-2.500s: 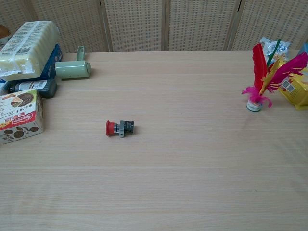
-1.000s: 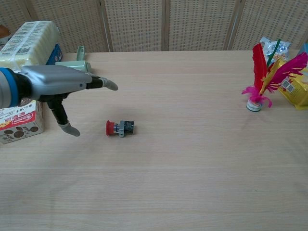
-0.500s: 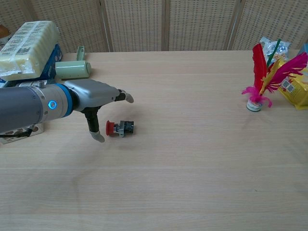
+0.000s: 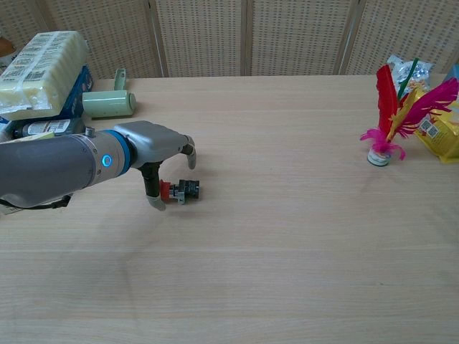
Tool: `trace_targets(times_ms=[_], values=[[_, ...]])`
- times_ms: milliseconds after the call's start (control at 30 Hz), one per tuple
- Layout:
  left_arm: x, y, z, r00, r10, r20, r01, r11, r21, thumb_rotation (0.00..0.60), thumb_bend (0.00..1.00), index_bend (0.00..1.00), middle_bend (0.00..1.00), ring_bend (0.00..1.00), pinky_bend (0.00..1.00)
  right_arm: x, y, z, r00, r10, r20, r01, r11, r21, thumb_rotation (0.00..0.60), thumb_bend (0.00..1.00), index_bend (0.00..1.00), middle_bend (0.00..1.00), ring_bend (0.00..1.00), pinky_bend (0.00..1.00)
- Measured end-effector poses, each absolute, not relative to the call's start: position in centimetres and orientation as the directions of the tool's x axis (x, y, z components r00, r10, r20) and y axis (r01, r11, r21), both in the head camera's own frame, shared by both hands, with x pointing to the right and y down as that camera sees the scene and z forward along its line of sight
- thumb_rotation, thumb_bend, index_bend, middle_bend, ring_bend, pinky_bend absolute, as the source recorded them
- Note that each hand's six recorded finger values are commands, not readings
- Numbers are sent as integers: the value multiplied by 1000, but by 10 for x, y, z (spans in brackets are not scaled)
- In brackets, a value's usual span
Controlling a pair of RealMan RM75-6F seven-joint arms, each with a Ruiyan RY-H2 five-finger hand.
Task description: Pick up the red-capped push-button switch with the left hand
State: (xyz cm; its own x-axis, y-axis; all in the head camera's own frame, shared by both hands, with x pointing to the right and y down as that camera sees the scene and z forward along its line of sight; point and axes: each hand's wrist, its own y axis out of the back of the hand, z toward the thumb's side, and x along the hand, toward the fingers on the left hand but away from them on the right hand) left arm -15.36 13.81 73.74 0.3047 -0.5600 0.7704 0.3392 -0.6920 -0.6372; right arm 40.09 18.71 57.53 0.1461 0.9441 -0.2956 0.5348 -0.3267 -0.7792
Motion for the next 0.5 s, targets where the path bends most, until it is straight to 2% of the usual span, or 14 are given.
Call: trace_targets(times_ms=[167,500], values=[[-149,141,740,298,-571,765,344,-683,-644,600,0,281,0,0,0,402,186,575,145,944,-296,543,-326,-774,600,0,0,0,0,0],[-139,145,743,290,-600,745,341,-663,-667,600,0,417,0,0,0,402,187,575,150,942,-300,557,-332,-762,600,0,0,0,0,0]])
